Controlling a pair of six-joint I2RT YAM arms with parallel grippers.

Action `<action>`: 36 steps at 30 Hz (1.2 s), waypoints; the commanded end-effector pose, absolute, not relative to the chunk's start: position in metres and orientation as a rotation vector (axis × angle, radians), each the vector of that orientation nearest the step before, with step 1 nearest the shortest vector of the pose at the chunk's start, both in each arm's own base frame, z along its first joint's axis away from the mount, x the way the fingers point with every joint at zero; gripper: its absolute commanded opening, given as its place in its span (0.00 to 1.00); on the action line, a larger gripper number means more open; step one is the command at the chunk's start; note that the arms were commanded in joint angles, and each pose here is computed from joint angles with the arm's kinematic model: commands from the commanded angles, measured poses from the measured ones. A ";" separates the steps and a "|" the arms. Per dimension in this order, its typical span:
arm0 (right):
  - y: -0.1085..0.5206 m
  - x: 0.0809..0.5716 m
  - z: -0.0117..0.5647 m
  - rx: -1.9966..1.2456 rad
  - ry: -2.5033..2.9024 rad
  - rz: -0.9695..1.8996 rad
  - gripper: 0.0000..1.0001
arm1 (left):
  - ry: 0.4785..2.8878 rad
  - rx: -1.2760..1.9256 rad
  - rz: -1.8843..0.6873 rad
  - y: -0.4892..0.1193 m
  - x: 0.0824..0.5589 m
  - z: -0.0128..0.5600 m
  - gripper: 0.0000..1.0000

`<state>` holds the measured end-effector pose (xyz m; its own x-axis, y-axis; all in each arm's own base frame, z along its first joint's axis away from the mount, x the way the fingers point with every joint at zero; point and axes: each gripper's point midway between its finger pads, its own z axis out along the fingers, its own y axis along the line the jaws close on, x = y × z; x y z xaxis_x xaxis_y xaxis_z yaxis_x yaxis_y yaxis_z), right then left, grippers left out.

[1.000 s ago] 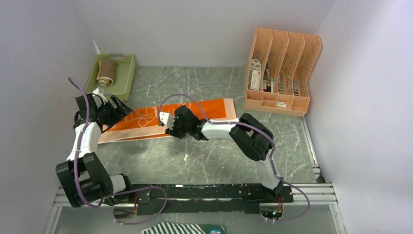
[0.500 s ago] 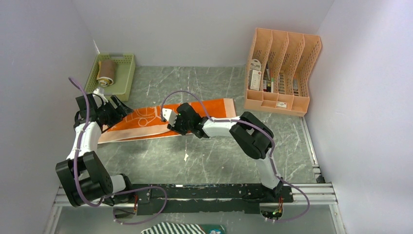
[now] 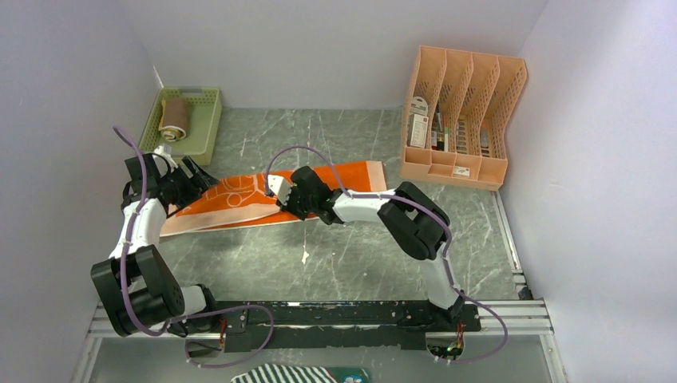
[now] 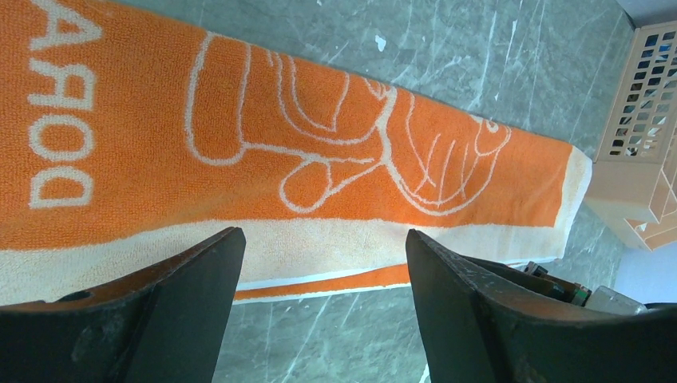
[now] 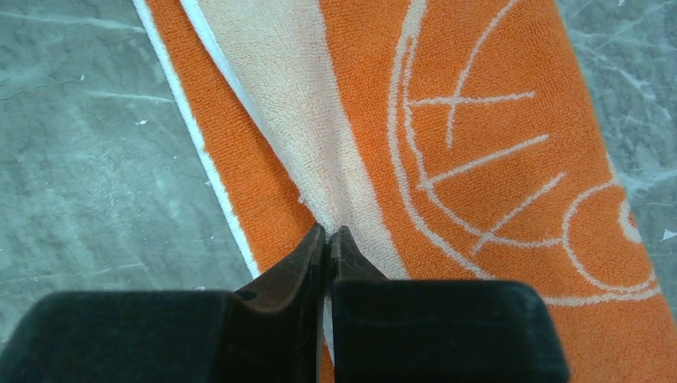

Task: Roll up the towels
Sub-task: Fold the towel at the center of the board.

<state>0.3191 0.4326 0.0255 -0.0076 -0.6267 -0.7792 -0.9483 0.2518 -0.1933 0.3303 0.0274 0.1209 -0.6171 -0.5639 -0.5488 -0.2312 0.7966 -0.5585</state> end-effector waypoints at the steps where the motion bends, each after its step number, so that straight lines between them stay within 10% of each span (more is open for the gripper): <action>1: 0.430 0.308 0.043 -1.455 1.719 0.565 0.01 | 2.231 -0.553 -0.588 0.024 0.333 0.123 0.85; 13: 0.411 0.291 0.017 -1.511 1.796 0.565 0.03 | 2.249 -0.594 -0.521 0.033 0.332 0.119 0.86; 21: 0.416 0.301 0.078 -1.367 1.712 0.677 0.39 | 2.284 -0.620 -0.384 0.052 0.330 0.113 0.87; 27: 0.372 0.354 0.154 -0.979 1.642 0.929 0.44 | 2.286 -0.717 -0.353 0.077 0.340 0.106 0.87; 36: 0.277 0.450 0.107 -0.520 1.945 0.682 0.41 | 2.322 -0.788 -0.339 0.105 0.361 0.087 0.65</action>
